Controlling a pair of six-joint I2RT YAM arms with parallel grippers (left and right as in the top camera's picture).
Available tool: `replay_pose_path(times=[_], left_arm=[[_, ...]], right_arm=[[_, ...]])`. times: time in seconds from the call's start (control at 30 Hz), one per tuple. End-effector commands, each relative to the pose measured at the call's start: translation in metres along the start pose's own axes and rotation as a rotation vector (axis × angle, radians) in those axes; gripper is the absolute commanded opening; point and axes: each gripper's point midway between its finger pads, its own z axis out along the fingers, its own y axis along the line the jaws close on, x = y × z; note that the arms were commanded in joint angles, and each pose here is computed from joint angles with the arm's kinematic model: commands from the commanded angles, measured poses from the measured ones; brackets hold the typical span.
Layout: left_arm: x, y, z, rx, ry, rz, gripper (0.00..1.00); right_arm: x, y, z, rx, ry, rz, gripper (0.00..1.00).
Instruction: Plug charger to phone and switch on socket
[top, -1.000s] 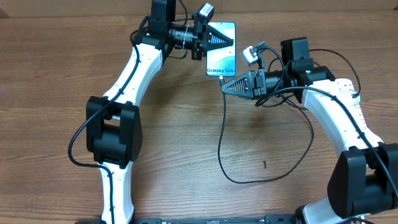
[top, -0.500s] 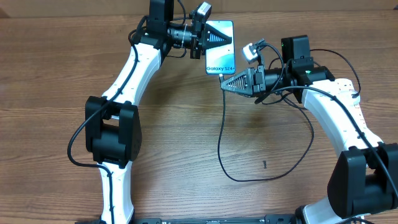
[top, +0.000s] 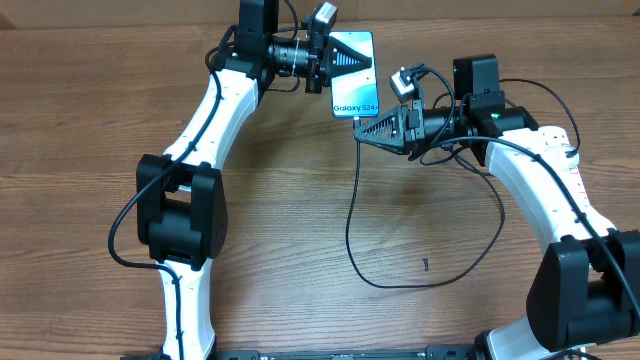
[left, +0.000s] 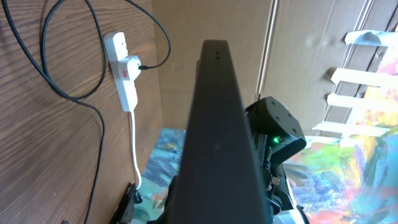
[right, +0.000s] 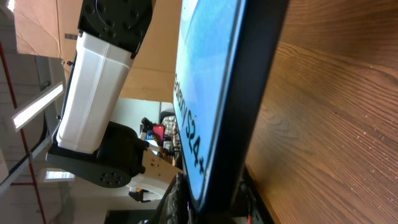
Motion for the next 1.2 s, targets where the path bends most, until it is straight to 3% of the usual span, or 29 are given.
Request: replay_pose_path(times=[0.0,0.23,1.13,1.17], left_arm=[[0.026,-0.033,0.004,0.064,0.112,0.081,0.04],[0.041,-0.04,0.003,0.109,0.194,0.114,0.04],[0.056,-0.03,0.018,0.107,0.229,0.066,0.04],[0.056,-0.03,0.018,0.107,0.229,0.067,0.04]], right_arm=[[-0.011,-0.007,-0.004,0.058,-0.049,-0.011,0.04],[-0.013,-0.005,-0.004,0.055,-0.054,-0.038,0.04],[-0.016,-0.004,-0.004,0.051,-0.058,-0.059,0.04],[-0.016,-0.004,-0.004,0.051,-0.058,-0.059,0.09]])
